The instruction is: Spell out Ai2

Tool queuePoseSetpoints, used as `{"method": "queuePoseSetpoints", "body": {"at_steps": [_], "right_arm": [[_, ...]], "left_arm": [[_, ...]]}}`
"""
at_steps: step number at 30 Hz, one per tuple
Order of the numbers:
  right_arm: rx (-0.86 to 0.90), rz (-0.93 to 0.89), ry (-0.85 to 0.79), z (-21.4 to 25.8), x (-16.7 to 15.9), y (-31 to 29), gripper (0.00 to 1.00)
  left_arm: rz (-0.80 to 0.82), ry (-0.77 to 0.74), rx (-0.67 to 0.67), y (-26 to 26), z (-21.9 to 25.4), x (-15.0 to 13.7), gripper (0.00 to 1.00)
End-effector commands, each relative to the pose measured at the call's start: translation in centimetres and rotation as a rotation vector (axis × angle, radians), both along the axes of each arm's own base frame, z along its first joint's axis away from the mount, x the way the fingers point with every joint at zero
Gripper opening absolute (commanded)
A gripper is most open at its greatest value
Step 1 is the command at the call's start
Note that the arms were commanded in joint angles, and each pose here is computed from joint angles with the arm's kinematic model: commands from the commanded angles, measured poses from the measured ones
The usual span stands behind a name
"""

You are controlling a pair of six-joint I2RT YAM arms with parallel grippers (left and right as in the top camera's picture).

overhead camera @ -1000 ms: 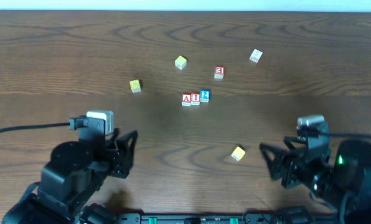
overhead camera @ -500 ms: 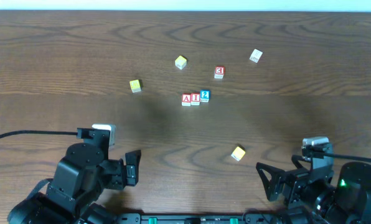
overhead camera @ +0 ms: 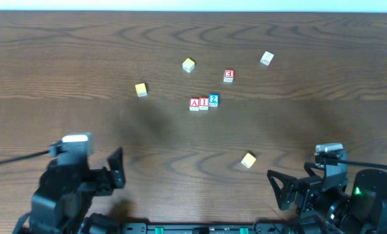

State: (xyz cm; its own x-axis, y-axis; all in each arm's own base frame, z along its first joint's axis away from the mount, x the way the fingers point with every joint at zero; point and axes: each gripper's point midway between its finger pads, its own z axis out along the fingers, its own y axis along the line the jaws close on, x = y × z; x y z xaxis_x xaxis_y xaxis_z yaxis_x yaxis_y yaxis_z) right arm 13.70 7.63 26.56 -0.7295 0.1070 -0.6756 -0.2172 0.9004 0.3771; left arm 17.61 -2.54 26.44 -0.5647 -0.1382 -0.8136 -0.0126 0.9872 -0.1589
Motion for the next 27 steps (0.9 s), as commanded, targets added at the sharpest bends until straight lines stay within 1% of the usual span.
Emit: {"method": "queuePoseSetpoints", "body": {"at_steps": [1, 4, 8, 13, 15, 22, 27], "right_arm": [[0.005, -0.012, 0.008, -0.1, 0.0, -0.1, 0.99], [0.005, -0.012, 0.008, -0.1, 0.0, -0.1, 0.99], [0.005, -0.012, 0.008, -0.1, 0.0, -0.1, 0.99], [0.005, -0.012, 0.008, -0.1, 0.0, -0.1, 0.99], [0.005, -0.012, 0.008, -0.1, 0.0, -0.1, 0.99], [0.005, -0.012, 0.008, -0.1, 0.0, -0.1, 0.99], [0.005, -0.012, 0.008, -0.1, 0.0, -0.1, 0.99]], "left_arm": [[0.118, -0.067, 0.103, 3.1, -1.9, 0.4, 0.95], [0.192, -0.122, 0.105, 4.5, -4.4, 0.8, 0.95], [0.238, -0.154, 0.088, 5.2, -8.1, 1.7, 0.95], [0.205, -0.123, 0.068, 4.5, -13.1, 2.9, 0.95], [0.182, -0.121, 0.054, 4.0, -14.3, 3.1, 0.95], [0.141, -0.118, 0.03, 3.2, -16.8, 3.4, 0.95], [0.13, -0.137, 0.042, 3.1, -16.6, 3.5, 0.95]]}}
